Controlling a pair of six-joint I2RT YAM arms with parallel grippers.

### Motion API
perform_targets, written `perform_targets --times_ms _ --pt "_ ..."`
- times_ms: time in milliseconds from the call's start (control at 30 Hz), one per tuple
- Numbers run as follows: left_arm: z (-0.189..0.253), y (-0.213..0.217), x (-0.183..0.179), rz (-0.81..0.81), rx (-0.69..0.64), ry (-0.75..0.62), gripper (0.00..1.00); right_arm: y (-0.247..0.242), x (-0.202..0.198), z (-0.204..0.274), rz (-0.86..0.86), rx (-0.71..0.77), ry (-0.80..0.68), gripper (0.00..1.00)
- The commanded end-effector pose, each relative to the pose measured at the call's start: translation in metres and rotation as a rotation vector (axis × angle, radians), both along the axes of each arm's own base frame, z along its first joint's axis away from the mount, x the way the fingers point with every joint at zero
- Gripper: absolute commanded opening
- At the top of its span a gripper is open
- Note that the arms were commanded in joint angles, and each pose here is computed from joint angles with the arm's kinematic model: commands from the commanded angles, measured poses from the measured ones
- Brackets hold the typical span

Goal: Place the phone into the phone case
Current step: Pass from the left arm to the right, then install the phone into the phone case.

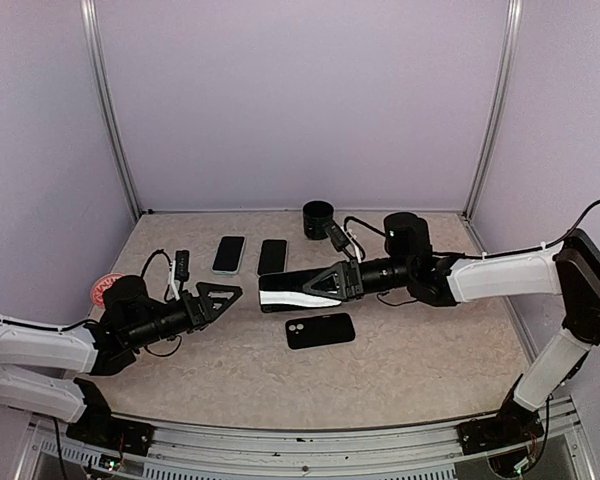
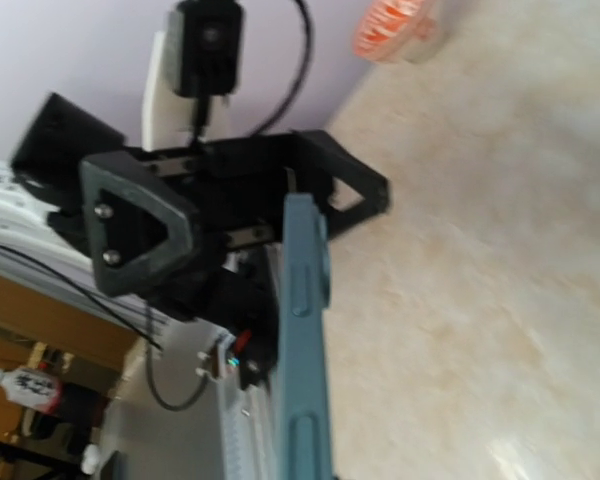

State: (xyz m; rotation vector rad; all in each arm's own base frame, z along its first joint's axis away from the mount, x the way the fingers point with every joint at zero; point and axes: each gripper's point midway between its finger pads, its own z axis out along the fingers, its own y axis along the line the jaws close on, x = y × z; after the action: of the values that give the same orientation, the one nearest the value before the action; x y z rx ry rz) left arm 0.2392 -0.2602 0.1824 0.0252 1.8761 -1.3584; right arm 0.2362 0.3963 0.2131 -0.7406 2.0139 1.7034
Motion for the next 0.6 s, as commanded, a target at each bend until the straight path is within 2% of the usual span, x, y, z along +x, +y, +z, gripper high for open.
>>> perform_targets --times_ms 0,333,500,567 --pt "-0.011 -0.001 0.006 0.013 0.039 0.024 0.99 -0.017 0.010 -0.005 -0.040 -0.084 0.009 0.00" --pt "-0.037 -0.015 0.015 -0.009 0.084 0.100 0.99 -0.028 0.015 -0.049 -0.020 -0.186 0.180 0.00" --pt "-0.050 -0.022 0.020 -0.012 0.089 0.141 0.99 -0.031 0.018 -0.086 0.036 -0.243 0.409 0.00" --pt "-0.054 -0.025 0.022 -0.015 0.094 0.159 0.99 -0.031 0.019 -0.097 0.033 -0.253 0.433 0.00"
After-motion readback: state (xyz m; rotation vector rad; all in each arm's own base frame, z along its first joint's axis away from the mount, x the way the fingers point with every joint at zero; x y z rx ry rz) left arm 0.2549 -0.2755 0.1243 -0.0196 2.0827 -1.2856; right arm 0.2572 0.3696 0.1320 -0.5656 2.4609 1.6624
